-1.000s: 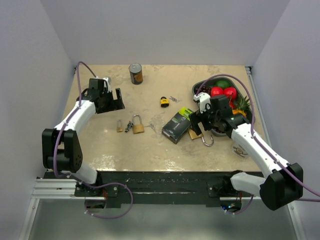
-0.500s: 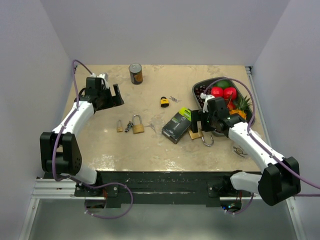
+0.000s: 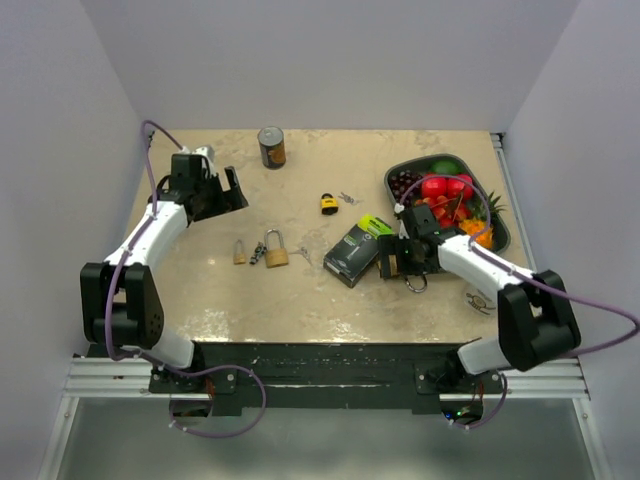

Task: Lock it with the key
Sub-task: Pick up the lock from the center of the board.

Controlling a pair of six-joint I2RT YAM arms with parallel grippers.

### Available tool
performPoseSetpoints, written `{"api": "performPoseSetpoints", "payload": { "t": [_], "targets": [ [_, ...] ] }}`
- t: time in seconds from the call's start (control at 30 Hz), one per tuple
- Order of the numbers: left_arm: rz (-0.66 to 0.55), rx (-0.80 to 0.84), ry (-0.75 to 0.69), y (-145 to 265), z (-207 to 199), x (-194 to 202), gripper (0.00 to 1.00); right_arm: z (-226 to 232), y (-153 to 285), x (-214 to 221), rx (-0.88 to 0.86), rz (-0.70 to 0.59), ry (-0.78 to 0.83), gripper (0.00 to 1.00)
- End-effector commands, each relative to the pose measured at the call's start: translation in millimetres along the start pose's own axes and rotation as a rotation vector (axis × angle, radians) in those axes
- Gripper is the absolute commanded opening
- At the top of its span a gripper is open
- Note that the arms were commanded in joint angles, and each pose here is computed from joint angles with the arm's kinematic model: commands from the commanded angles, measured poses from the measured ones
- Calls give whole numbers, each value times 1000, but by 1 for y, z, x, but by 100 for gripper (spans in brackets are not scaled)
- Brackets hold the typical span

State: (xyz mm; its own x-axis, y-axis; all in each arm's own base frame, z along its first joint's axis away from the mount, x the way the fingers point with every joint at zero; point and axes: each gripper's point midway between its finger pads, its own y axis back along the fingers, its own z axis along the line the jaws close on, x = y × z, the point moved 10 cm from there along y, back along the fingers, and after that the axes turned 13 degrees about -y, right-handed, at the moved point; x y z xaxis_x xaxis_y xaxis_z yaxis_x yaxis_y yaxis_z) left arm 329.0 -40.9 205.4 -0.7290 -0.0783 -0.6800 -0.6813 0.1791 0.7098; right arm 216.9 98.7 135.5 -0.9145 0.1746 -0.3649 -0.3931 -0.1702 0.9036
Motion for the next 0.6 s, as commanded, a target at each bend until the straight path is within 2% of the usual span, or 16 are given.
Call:
{"api": "performPoseSetpoints", "payload": {
  "t": [0.0,0.37,0.57],
  "targets": [
    [-90,17,22,2,-1,-26,99,14,-13,-32,-1,-60,27,99],
    [-98,-4,27,2,10,-32,99,17,-32,-27,63,-57,53,99],
    [-94,-6,33,-1,12,-35,99,16,-44,-16,116,-66,45,95]
  ]
}}
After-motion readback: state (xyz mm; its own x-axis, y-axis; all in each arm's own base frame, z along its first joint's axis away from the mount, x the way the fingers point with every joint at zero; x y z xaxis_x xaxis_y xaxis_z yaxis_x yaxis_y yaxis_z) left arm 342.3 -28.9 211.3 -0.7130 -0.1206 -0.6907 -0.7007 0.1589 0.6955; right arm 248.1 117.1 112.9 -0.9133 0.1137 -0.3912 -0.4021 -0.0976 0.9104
